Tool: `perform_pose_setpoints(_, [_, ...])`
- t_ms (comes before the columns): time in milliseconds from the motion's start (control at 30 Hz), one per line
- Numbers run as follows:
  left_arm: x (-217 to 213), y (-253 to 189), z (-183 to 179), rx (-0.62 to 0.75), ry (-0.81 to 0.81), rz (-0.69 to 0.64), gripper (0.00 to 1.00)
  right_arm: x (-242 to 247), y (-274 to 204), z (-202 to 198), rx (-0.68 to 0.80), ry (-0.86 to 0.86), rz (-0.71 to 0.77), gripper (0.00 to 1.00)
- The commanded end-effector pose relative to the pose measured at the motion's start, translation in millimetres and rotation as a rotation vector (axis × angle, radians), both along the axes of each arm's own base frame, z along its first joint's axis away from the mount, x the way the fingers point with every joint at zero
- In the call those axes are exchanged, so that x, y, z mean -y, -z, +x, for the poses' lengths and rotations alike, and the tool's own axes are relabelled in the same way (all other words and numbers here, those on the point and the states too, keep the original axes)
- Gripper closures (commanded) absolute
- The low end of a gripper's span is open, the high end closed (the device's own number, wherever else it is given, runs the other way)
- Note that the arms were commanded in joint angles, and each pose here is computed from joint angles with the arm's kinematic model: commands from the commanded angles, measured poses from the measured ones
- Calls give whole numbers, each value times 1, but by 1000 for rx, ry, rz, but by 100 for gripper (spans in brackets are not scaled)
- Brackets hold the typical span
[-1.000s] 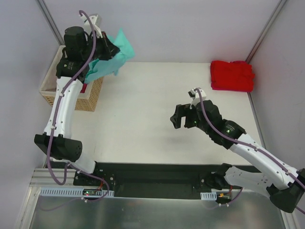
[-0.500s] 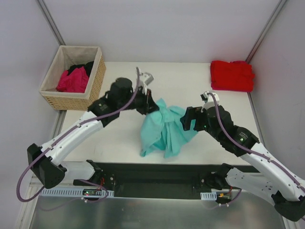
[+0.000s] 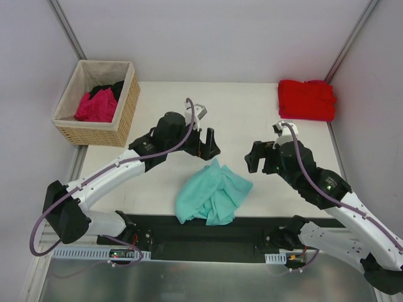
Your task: Fold and stack the t-shirts
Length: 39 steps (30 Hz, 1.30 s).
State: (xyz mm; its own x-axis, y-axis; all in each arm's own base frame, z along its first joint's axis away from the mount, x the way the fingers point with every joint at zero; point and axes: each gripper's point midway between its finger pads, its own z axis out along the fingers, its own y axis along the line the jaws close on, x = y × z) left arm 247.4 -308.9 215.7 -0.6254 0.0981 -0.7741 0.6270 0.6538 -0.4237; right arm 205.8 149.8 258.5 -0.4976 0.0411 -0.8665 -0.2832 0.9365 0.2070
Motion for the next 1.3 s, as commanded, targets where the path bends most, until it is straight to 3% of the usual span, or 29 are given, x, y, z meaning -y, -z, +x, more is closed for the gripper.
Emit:
perform_pose_setpoints(0, [-7,-80,18,161,-36,-95,1,-4,2,-2,-22,-12,-1,3])
perform_pose_setpoints(300, [-42,-94,-21,108,-109,-184,1,-12,110,0,-269,5,-218,3])
perform_pose_setpoints(500, [-50,-62,-49,-18,-96,-205,1,-13,171,-8,-399,30,-270,3])
perform_pose_setpoints(900, [-49,58,-116,-293,-56,-97,1,-3,199,-12,-453,85,-318,1])
perform_pose_setpoints(1100, [-61,91,-128,-348,-86,-75,1,-8,215,-15,-501,82,-321,8])
perform_pose_setpoints(1267, [-59,97,-125,-350,-87,-62,1,-21,199,-5,-471,73,-279,7])
